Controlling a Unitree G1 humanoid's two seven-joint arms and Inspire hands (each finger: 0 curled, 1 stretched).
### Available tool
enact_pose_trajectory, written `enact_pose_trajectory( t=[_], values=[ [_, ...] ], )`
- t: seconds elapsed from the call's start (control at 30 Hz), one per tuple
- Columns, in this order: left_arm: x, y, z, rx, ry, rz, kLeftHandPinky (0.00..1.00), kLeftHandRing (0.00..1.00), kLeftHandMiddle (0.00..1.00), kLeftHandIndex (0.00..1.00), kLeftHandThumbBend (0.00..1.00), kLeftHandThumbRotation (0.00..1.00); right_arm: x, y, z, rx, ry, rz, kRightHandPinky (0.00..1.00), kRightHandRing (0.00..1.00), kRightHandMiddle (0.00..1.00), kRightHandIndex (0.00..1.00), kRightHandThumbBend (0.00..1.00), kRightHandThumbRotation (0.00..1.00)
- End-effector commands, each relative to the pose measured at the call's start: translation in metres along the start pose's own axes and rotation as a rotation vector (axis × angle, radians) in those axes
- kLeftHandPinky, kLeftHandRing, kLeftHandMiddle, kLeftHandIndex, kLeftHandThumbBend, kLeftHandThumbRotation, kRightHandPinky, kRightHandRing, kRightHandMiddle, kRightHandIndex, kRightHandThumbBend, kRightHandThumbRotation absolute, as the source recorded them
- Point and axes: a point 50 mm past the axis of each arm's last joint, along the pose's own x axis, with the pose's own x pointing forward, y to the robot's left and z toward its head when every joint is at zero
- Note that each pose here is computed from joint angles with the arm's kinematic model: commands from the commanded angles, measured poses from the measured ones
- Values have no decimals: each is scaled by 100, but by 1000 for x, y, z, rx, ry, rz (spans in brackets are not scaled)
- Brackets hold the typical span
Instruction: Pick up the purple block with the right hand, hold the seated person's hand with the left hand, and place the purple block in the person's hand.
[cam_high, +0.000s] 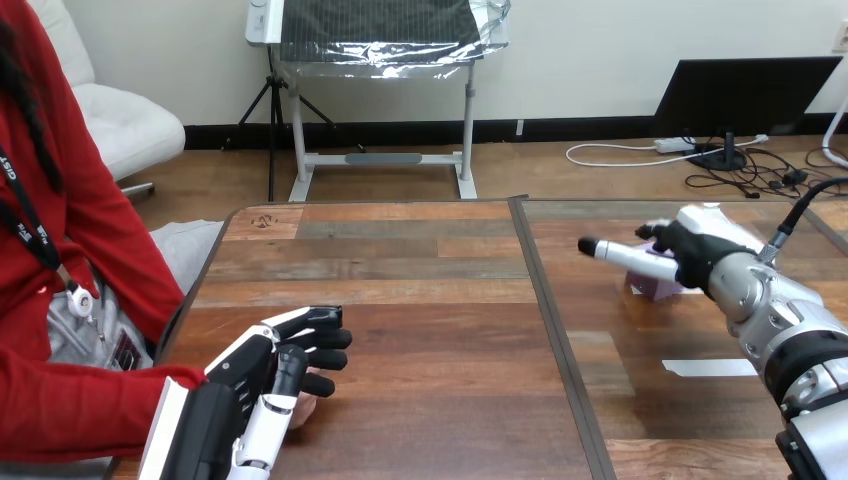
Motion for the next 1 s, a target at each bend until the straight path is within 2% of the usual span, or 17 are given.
enact_pose_trajectory(
  t=[0.0,0.53,0.63,0.7,0.73,0.77,0.97],
  values=[
    [12,1,10,5,-81,6,58,66,69,70,32,90,0,-17,14,31,-59,-101,66,76,78,77,80,100],
    [12,1,9,16,-77,1,58,66,69,70,32,90,-2,-22,18,68,-103,-221,48,52,56,54,77,100],
    [12,1,9,14,-76,-1,58,66,69,70,33,90,-2,-23,19,66,-109,-236,38,42,46,46,77,100],
    [12,1,9,9,-74,-2,58,66,69,69,33,90,-2,-23,19,64,-110,-245,26,30,35,40,77,100],
    [11,1,9,8,-73,-3,58,66,69,69,33,90,-2,-24,20,66,-109,-249,26,30,35,40,77,100],
    [11,1,9,8,-72,-4,58,66,69,69,33,90,-2,-24,20,68,-108,-251,19,23,28,34,78,100],
    [12,1,8,13,-72,-10,58,66,69,69,33,89,-2,-27,25,75,-124,-280,8,12,17,23,80,100]
  ],
)
